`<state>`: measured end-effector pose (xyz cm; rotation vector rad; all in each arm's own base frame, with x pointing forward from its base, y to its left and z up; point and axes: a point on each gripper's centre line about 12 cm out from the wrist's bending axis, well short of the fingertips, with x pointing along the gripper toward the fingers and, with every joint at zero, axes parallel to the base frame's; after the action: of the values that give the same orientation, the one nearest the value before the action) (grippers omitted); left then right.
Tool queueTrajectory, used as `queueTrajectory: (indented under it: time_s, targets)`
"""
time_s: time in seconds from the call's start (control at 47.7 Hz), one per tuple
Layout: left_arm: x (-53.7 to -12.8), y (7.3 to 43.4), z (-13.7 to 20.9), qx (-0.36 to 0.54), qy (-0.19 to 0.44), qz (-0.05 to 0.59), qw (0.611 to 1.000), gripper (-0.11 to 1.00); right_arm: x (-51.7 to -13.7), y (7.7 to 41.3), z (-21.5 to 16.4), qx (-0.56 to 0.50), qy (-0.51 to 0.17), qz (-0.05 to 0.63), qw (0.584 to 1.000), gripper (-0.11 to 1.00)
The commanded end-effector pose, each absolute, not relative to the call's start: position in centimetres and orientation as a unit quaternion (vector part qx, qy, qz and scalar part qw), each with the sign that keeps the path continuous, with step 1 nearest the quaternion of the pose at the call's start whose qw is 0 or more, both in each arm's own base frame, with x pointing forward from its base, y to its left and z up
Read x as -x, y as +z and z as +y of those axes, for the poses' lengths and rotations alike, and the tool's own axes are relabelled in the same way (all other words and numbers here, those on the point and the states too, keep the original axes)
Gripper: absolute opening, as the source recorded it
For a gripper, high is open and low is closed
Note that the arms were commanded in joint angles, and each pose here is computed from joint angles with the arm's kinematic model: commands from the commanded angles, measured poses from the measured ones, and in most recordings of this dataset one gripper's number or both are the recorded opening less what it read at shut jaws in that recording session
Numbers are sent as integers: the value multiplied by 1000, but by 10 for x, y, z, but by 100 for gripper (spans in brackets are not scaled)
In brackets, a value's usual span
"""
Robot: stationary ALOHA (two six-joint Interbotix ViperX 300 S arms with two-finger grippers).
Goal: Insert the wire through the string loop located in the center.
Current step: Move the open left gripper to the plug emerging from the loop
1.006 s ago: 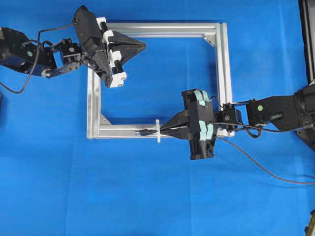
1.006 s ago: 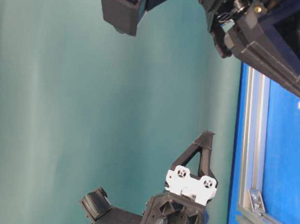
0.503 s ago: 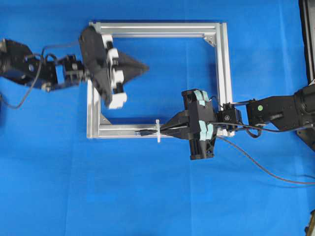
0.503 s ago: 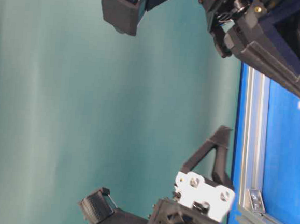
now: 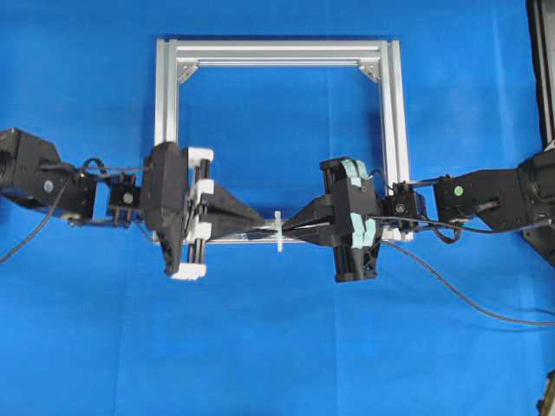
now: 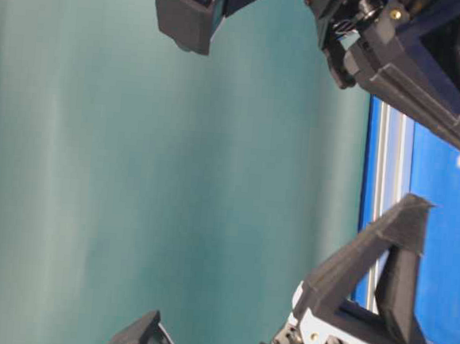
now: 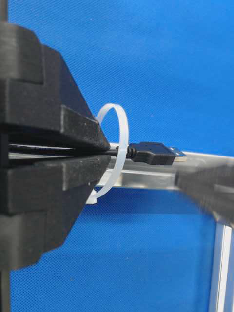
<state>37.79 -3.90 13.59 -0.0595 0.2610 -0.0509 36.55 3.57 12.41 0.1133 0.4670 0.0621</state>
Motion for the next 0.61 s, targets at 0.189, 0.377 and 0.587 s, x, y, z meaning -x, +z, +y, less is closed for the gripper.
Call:
queueTrajectory:
  time_s: [0.189,0.377,0.587]
  targets:
    - [-383,151,-41,30,-29,108,993,0,-369,132,37,-56,33,216,974,-2]
    - [-382,147,-42,30,-29,126,991,1,-369,132,36,-56,32,216,974,-2]
    - [-386,149,-42,38,-28,124,991,36,-369,132,37,-56,33,216,974,-2]
